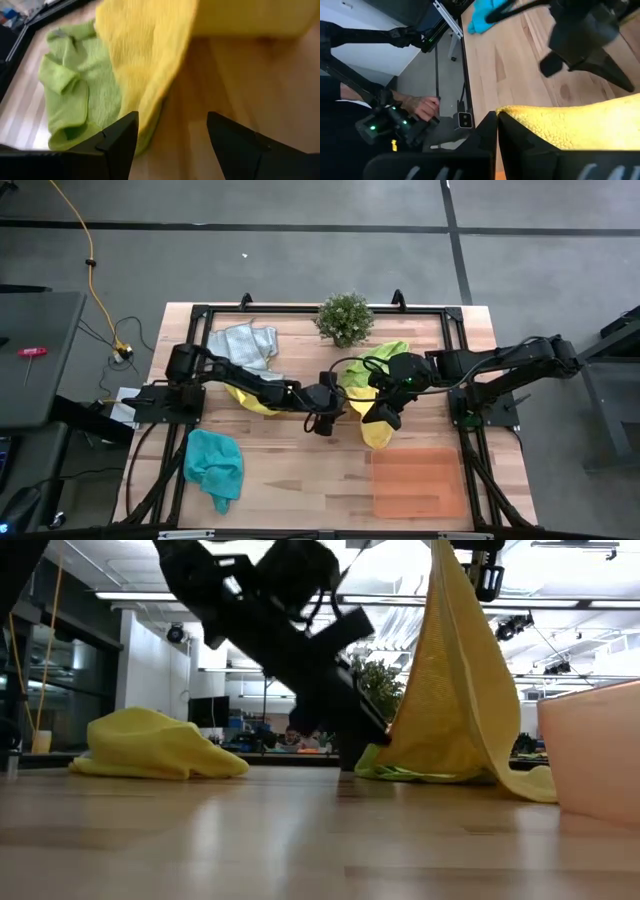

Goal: Fold microfiber towels
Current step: Fold the right yellow microfiber towel

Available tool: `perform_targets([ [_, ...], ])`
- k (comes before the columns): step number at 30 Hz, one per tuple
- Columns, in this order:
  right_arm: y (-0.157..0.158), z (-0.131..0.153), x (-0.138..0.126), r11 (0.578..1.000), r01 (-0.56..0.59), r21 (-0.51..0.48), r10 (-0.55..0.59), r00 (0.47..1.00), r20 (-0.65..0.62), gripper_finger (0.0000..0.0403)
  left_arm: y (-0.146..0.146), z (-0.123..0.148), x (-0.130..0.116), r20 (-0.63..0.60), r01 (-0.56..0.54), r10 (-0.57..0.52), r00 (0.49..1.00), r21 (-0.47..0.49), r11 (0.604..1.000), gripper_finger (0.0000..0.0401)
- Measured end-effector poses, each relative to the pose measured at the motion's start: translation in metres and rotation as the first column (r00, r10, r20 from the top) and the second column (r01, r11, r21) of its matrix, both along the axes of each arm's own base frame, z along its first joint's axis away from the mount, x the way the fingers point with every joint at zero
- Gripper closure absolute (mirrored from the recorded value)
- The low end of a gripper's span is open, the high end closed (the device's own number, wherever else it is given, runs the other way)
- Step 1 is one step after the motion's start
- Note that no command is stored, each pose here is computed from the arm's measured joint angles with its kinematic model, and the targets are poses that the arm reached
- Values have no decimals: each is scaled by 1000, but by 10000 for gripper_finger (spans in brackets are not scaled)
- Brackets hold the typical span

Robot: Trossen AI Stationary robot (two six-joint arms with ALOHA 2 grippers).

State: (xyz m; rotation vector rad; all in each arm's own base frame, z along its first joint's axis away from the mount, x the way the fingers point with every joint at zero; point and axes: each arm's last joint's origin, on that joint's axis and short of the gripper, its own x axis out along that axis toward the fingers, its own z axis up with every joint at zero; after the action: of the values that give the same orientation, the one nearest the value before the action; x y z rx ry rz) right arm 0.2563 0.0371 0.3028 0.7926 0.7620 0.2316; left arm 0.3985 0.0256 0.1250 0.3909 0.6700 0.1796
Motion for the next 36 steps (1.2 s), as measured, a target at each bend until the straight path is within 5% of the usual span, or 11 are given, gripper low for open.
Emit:
perform_targets([
  [18,0,1,1,1000,10,14,-10,1000,6,403,29,-26,13,-27,-92,93,995,48,995,187],
  [32,0,1,1,1000,6,9,-6,1000,11,403,24,-26,14,-36,-95,99,994,101,990,384],
  [36,0,1,1,1000,-7,10,7,1000,14,403,17,-20,13,-41,-79,84,996,101,992,391],
])
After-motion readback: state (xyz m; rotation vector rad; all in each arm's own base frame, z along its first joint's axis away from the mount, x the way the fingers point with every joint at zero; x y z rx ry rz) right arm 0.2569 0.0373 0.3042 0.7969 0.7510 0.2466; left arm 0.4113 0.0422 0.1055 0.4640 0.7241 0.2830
